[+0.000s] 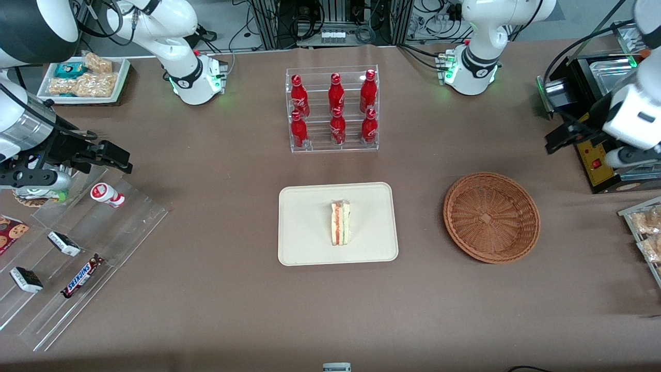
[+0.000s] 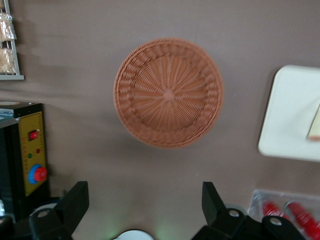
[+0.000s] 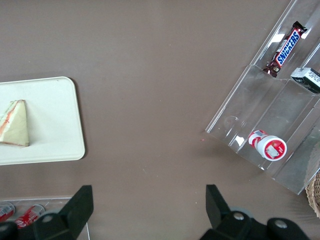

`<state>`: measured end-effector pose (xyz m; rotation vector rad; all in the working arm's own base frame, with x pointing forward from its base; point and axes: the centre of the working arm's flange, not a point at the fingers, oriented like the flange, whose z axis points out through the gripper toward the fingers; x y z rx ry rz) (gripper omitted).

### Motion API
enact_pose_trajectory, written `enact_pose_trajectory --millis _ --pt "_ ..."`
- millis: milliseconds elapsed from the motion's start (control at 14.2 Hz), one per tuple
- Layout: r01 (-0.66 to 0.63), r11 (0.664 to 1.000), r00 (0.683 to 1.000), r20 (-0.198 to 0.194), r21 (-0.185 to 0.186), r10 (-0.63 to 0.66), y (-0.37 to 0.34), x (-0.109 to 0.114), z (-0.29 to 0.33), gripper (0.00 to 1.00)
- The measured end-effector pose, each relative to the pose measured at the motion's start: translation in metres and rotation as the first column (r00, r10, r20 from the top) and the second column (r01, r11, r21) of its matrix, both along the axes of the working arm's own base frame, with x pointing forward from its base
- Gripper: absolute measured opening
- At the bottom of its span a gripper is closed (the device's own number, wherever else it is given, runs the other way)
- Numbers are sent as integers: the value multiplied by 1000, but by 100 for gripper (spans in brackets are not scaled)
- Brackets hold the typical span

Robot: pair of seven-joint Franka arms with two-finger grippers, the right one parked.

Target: Place sandwich from basket to tray

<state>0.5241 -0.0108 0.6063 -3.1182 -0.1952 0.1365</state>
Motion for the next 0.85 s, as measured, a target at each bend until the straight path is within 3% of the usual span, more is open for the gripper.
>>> enact_pose_trajectory --millis 141,282,565,847 --pt "2 999 1000 -2 -37 -2 19 -6 -2 100" --pt "9 999 1000 12 -48 -8 33 -1 -3 100" --pt "26 999 996 85 -36 -23 29 27 -4 100" --pt "33 999 995 96 -11 -32 29 36 -6 100"
